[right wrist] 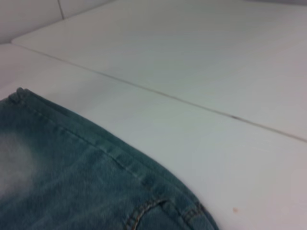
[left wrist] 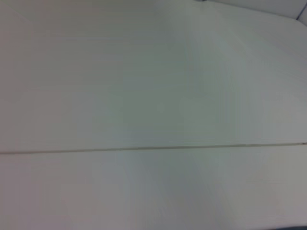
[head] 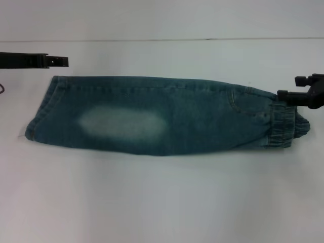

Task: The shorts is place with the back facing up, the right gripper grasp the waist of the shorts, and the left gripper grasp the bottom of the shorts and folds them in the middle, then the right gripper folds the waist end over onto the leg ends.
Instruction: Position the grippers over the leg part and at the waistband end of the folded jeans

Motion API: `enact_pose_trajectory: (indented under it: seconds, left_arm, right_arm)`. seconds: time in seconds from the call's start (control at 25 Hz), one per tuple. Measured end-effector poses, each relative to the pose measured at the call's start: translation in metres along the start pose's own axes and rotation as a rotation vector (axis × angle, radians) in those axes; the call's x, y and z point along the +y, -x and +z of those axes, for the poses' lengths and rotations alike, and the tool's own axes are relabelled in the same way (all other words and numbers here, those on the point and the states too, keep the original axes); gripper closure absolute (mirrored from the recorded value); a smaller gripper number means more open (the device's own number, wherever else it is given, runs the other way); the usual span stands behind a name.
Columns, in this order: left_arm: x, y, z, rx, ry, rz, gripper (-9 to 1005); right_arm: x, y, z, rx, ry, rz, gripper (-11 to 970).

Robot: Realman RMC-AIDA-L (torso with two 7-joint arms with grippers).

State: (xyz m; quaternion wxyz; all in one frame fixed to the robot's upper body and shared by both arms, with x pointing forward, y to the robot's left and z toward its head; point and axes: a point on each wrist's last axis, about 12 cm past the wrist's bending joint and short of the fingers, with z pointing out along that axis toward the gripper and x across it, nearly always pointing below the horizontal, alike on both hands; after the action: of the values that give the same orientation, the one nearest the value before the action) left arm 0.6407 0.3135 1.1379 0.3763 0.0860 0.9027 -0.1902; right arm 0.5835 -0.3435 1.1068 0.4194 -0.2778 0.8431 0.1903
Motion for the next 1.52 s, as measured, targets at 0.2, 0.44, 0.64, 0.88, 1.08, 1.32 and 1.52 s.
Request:
enact_pose_trajectory:
  seconds: [0.2, 0.44, 0.64, 0.88, 1.08, 1.32, 1.52]
  left_arm:
    - [-0.006, -0.003, -0.001, -0.001, -0.028, 0.062, 190]
    - [-0.020, -0.022, -0.026, -0.095, -0.294, 0.165, 67]
    - [-0.028, -0.051, -0.040, -0.123, -0.479, 0.260, 65]
    - [-0.041, -0.071, -0.047, -0.086, -0.638, 0.309, 64]
    - [-0.048, -0.076, -0.047, -0.065, -0.683, 0.314, 63]
    - [-0.056, -0.079, -0.043, -0.029, -0.718, 0.336, 63]
    - [-0.059, -0.079, -0.041, -0.024, -0.725, 0.329, 63]
  right_arm:
    - [0.002, -0.003, -0.012, 0.011, 0.011, 0.006, 223]
    - [0.010, -0.027, -0.042, -0.068, 0.061, 0.014, 66]
    - [0.032, -0.069, -0.059, -0.222, 0.084, -0.023, 41]
    - [0.053, -0.123, -0.061, -0.364, -0.014, -0.036, 42]
    - [0.058, -0.137, -0.043, -0.276, -0.015, -0.040, 41]
    - [0.063, -0.136, -0.018, -0.243, -0.003, -0.064, 42]
    - [0.065, -0.130, -0.008, -0.243, 0.021, -0.089, 44]
